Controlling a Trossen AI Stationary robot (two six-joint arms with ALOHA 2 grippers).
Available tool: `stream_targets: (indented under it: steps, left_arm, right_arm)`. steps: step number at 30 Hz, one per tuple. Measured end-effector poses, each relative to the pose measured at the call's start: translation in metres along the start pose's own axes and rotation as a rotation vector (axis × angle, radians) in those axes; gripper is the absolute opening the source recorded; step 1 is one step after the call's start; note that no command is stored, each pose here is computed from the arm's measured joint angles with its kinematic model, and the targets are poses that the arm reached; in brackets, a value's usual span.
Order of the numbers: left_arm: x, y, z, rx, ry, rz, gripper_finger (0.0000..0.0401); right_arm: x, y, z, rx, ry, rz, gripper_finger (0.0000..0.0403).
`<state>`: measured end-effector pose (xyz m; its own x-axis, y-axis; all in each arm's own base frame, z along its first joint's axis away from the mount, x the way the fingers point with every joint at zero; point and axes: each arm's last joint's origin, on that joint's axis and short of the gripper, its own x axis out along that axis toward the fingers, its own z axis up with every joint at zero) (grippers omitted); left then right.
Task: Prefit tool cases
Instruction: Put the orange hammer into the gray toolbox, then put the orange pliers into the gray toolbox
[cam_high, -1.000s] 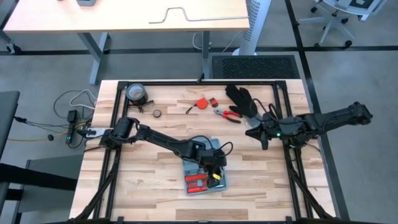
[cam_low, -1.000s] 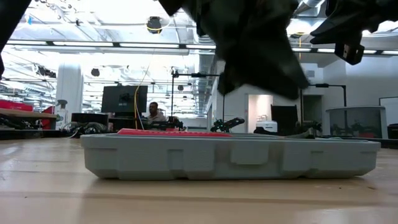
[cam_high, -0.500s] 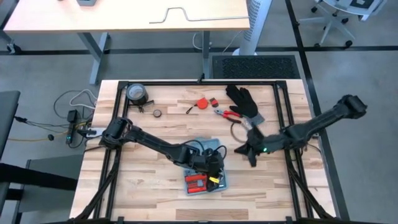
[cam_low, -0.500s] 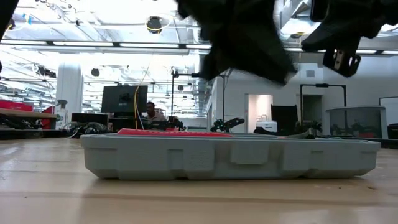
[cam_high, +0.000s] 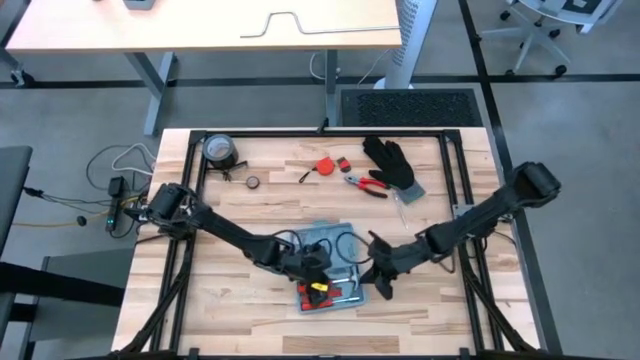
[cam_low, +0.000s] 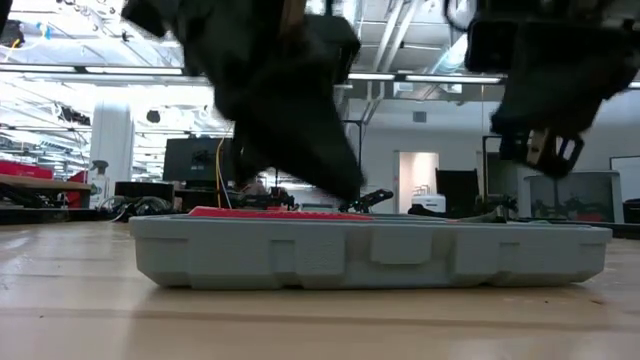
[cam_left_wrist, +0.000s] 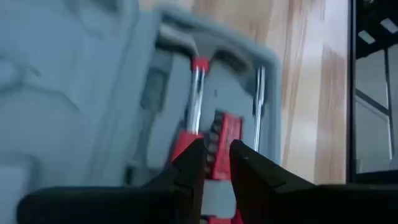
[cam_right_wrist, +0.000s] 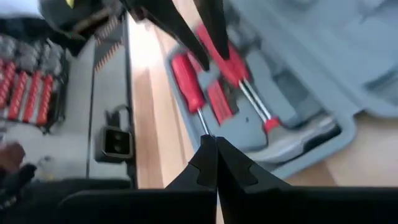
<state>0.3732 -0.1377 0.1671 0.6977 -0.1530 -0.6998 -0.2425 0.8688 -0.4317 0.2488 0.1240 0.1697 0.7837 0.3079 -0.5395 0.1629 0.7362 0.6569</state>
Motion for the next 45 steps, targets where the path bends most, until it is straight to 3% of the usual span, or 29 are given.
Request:
stream_targets:
  steps: [7, 11, 20, 28, 35, 41, 45]
  left_arm:
    - [0.027, 0.007, -0.02, -0.03, 0.06, -0.047, 0.0065]
    - [0.029, 0.009, -0.021, -0.03, 0.069, -0.048, 0.0065]
    - [0.01, 0.002, -0.007, -0.005, -0.007, -0.064, 0.0065]
    - [0.002, 0.0, 0.0, 0.017, -0.07, -0.04, 0.0065]
    - [0.025, 0.012, -0.014, 0.004, 0.017, -0.018, 0.0065]
    - [0.021, 0.015, -0.008, 0.027, 0.018, -0.029, 0.0065]
    - [0.011, 0.015, 0.002, 0.026, -0.014, -0.037, 0.0065]
  right_arm:
    - [0.046, -0.022, -0.013, 0.045, 0.182, -0.085, 0.0001]
    - [0.06, -0.025, -0.013, 0.094, 0.233, -0.049, 0.0001]
    - [0.026, 0.009, 0.002, 0.017, 0.129, -0.017, 0.0]
    - [0.034, -0.014, 0.016, 0.011, 0.107, -0.116, 0.0]
    - [0.067, -0.035, 0.003, 0.08, 0.217, -0.072, 0.0]
    - [0.055, -0.026, 0.01, 0.078, 0.172, -0.059, 0.0]
    - [0.033, -0.008, 0.027, 0.056, 0.06, -0.02, 0.0]
